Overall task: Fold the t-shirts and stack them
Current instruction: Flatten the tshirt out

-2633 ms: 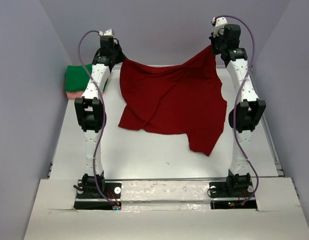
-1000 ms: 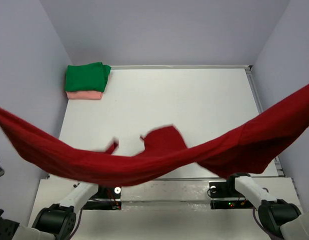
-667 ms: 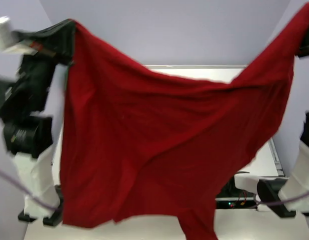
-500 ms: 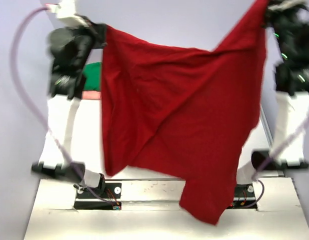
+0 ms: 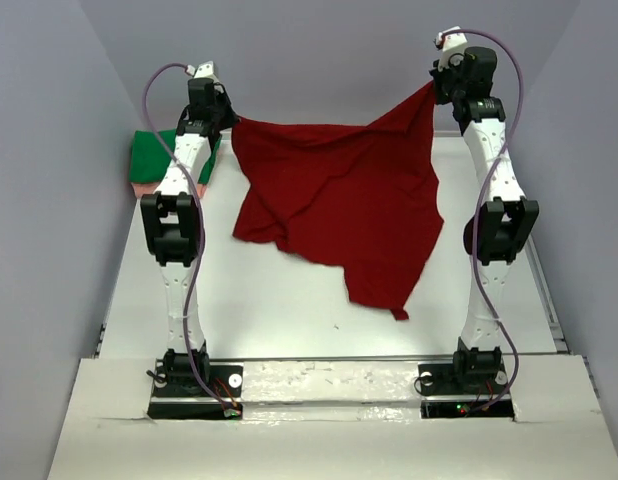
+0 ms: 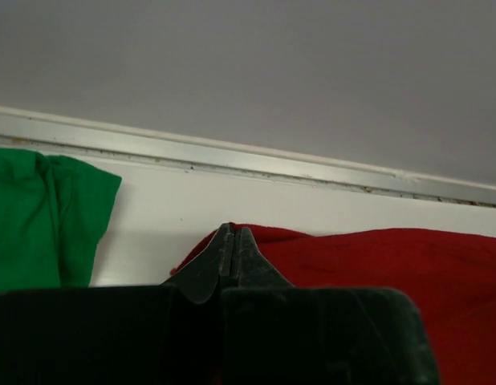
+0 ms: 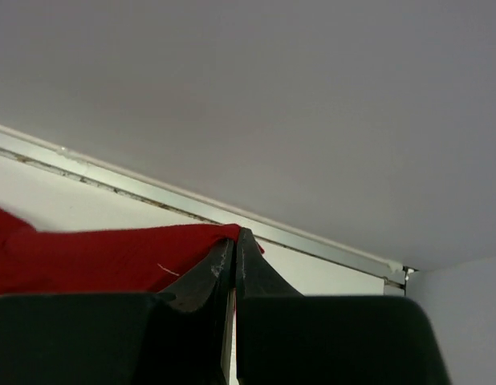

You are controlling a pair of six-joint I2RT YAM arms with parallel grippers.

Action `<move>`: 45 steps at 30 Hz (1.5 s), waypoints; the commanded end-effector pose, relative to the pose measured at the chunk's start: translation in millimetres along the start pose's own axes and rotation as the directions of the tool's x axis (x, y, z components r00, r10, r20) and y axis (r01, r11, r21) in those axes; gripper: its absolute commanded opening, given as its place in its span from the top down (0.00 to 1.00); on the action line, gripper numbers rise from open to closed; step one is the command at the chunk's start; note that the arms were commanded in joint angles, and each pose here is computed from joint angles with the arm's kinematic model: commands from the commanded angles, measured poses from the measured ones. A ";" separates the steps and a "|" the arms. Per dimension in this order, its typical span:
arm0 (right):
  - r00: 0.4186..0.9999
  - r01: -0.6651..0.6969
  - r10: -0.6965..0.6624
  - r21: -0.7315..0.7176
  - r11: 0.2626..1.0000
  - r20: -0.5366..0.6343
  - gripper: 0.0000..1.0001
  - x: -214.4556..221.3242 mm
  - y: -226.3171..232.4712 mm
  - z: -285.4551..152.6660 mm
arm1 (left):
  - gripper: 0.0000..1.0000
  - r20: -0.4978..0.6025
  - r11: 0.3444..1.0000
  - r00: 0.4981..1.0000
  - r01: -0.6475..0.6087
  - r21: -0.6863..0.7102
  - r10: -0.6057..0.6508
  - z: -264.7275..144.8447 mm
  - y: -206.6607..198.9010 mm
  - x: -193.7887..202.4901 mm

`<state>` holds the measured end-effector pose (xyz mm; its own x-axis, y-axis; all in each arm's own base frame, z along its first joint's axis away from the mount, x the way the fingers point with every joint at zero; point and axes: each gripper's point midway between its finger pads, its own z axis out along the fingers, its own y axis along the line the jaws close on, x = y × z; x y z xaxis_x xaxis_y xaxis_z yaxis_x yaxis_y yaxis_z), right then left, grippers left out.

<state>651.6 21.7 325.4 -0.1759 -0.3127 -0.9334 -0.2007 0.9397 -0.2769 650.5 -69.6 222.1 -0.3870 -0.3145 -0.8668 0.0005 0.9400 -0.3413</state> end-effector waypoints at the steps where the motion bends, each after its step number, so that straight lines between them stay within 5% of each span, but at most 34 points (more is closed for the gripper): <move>1: 0.974 0.021 -0.055 0.158 0.987 0.218 1.00 -64.5 -57.7 -9.3 | 1.00 0.154 0.997 0.988 -0.020 0.070 0.009 10.6 -9.8 -57.0; 14: 0.981 -0.010 -0.023 0.169 0.986 0.192 1.00 -14.5 -74.7 30.3 | 0.97 0.142 0.992 0.990 -0.021 0.127 0.003 32.4 -11.7 -45.7; 20: 0.991 -0.009 -0.014 0.171 0.985 0.130 1.00 21.1 -75.3 45.6 | 0.30 0.102 0.995 0.995 -0.008 0.097 -0.002 41.8 -1.2 -26.2; 22: 0.994 -0.009 -0.011 0.175 0.985 0.112 0.65 29.8 -74.8 49.0 | 0.03 0.096 0.997 0.995 -0.004 0.076 -0.003 40.3 2.5 -24.8; 23: 0.995 -0.007 -0.011 0.178 0.984 0.100 0.52 35.6 -74.6 51.3 | 0.01 0.101 0.998 0.995 -0.012 0.065 0.006 37.9 3.5 -27.9; 24: 0.996 -0.011 -0.008 0.205 0.979 0.088 0.28 41.8 -84.2 50.3 | 0.01 0.098 0.999 0.995 -0.013 0.040 0.009 36.2 7.5 -28.4; 26: 0.997 -0.022 0.004 0.227 0.974 0.077 0.01 45.6 -87.5 50.4 | 0.01 0.132 1.000 0.991 -0.015 -0.007 0.016 24.1 11.2 -44.2; 31: 0.993 -0.075 0.050 0.245 0.966 0.106 0.00 6.2 -94.9 17.5 | 0.01 0.183 1.000 0.983 -0.007 -0.028 0.012 -28.1 -3.5 -87.6; 35: 0.986 -0.141 0.122 0.185 0.973 0.109 0.03 -41.3 -45.1 -30.1 | 0.04 0.146 0.988 0.985 0.109 -0.107 -0.093 -73.1 -1.8 -92.7; 38: 0.949 -0.294 0.277 0.108 0.950 0.148 0.20 -76.8 -10.7 -87.7 | 0.18 0.091 0.968 0.980 0.191 -0.163 -0.178 -96.2 6.9 -60.6; 39: 0.946 -0.320 0.318 0.036 0.947 0.057 0.37 -46.2 25.1 -86.7 | 0.21 0.023 0.959 0.978 0.207 -0.193 -0.206 -94.7 15.7 -26.3; 41: 0.914 -0.395 0.398 -0.046 0.917 0.074 0.65 -63.3 54.6 -128.8 | 0.34 -0.025 0.947 0.974 0.213 -0.241 -0.225 -106.8 22.2 0.4; 43: 0.923 -0.383 0.384 -0.116 0.917 -0.011 0.67 -33.1 104.6 -145.0 | 0.37 -0.117 0.951 0.965 0.205 -0.233 -0.236 -114.2 21.8 30.4; 45: 0.940 -0.337 0.341 -0.141 0.931 0.007 0.57 -39.8 118.5 -182.9 | 0.38 -0.235 0.961 0.935 0.235 -0.147 -0.265 -122.8 17.5 67.5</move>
<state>512.8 83.7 376.8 -0.2008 -0.0170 -0.9795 -0.1803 0.9834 0.0199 549.5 -38.5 268.1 -0.3986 -0.4825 -0.7799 -0.2326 0.8758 -0.4230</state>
